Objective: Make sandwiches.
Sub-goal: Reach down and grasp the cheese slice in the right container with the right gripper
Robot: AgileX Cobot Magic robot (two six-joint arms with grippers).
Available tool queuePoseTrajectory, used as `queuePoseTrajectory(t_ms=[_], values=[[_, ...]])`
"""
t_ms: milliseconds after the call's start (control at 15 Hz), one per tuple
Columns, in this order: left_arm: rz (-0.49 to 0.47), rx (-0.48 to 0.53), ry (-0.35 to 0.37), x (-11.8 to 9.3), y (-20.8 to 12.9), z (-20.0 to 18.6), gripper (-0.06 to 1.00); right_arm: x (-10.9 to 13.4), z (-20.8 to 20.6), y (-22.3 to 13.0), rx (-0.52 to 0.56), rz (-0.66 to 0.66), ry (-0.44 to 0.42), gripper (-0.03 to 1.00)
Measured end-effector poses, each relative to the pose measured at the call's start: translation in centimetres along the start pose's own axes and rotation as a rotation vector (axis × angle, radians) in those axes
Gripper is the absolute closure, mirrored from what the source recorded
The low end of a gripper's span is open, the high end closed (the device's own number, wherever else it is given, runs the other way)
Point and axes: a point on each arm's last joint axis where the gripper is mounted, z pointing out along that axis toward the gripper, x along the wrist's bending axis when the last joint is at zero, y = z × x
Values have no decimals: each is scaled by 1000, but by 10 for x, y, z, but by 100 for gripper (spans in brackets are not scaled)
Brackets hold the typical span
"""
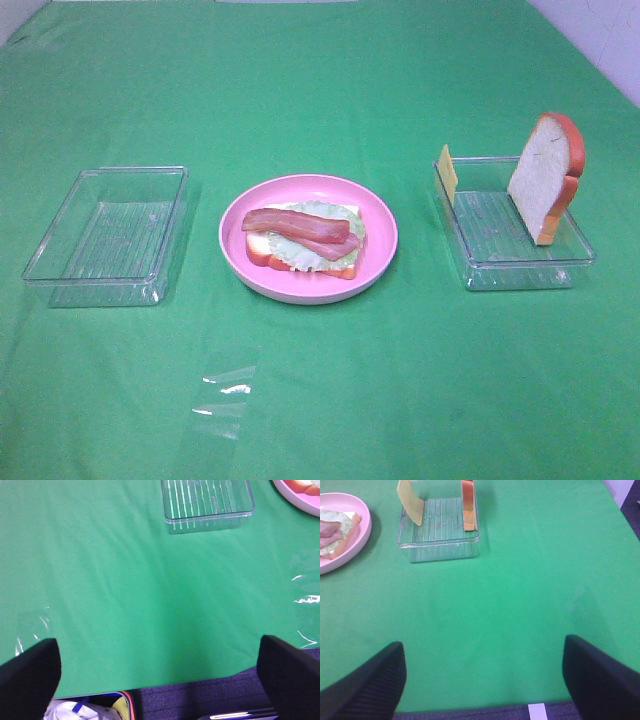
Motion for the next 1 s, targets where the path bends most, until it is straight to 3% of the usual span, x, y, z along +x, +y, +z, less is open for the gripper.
queuePoseTrajectory(t_ms=[133,200,267,800,1000], values=[[15,-110,15,-6,-27,-12,-4,0,0,0,0,0,0,15],[31,-261,36,-10,-44,-28,-4,0,0,0,0,0,0,15],[36,-297,41,-12,-51,-31,-3,0,0,0,0,0,0,15],[-12,-363,51,-10,-49,-24,-3,0,0,0,0,0,0,15],[12,-370,12,-9,-49,-25,-3,0,0,0,0,0,0,15]])
